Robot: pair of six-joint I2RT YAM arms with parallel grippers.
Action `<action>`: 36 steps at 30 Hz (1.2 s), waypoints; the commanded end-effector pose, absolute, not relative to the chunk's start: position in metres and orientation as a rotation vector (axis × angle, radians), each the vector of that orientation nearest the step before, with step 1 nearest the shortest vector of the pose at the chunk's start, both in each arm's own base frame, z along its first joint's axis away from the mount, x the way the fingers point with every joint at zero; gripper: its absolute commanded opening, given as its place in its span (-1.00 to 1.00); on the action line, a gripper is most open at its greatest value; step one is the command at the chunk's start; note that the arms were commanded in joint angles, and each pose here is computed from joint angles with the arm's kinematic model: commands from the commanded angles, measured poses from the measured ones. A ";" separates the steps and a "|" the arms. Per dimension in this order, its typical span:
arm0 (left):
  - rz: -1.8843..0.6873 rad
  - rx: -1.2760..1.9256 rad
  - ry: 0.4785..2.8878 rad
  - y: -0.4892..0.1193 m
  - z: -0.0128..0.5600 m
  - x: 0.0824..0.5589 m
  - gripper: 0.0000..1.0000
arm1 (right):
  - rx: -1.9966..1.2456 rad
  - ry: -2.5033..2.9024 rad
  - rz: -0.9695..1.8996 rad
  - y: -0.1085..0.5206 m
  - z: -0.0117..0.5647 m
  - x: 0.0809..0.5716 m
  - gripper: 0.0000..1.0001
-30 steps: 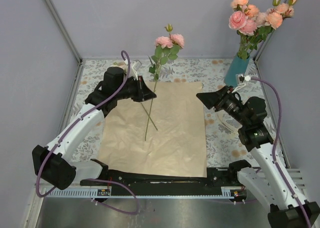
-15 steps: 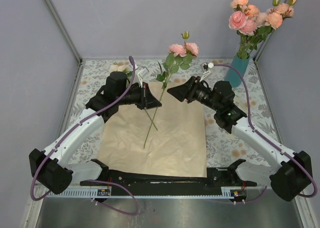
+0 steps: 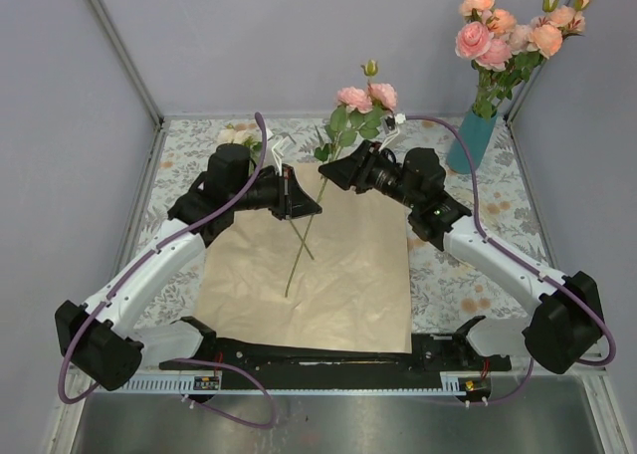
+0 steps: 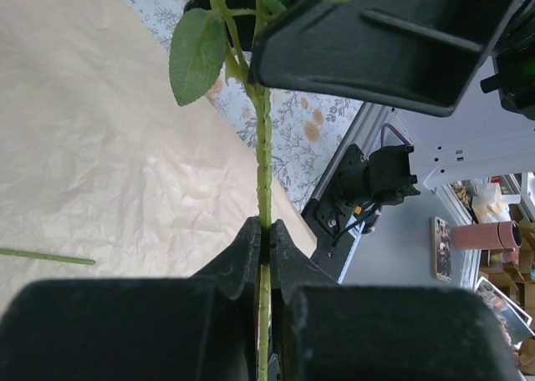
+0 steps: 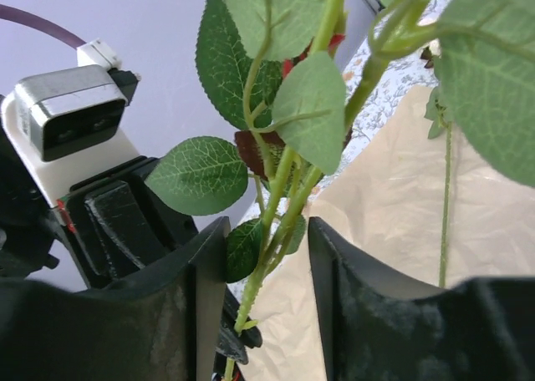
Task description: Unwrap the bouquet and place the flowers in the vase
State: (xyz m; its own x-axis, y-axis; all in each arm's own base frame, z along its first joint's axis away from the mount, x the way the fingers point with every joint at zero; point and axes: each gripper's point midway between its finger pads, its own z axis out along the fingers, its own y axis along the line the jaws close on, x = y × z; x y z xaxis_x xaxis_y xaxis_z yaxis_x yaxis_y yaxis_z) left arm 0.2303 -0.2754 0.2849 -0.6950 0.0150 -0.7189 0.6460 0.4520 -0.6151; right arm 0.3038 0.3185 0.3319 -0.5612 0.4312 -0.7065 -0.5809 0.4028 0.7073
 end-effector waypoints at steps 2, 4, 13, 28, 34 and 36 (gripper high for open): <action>-1.273 0.604 1.927 -0.278 0.310 0.227 -1.00 | -0.109 1.625 1.323 0.319 0.362 0.309 -0.25; -1.254 0.590 1.934 -0.276 0.309 0.230 -1.00 | -0.095 1.617 1.313 0.317 0.362 0.311 -0.59; -1.221 0.570 1.949 -0.272 0.308 0.232 0.33 | -0.031 1.434 1.027 0.259 0.392 0.314 -1.00; -1.064 0.486 1.961 -0.254 0.309 0.245 0.98 | -0.016 1.072 -0.025 0.088 0.512 0.301 -1.00; -1.068 0.479 1.964 -0.255 0.309 0.244 0.98 | 0.043 1.006 -0.190 0.037 0.540 0.309 -1.00; -1.066 0.475 1.964 -0.254 0.309 0.245 0.98 | 0.076 0.994 -0.239 0.018 0.547 0.313 -1.00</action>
State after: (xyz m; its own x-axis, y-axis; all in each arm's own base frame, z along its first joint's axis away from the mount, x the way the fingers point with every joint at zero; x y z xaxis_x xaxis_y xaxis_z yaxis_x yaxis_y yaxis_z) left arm 0.2422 -0.2566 0.2863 -0.6459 -0.0269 -0.7630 0.6168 0.5706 -0.5422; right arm 0.3216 0.0622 0.5052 0.4539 -0.0809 -0.8874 0.0734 0.9959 -0.0533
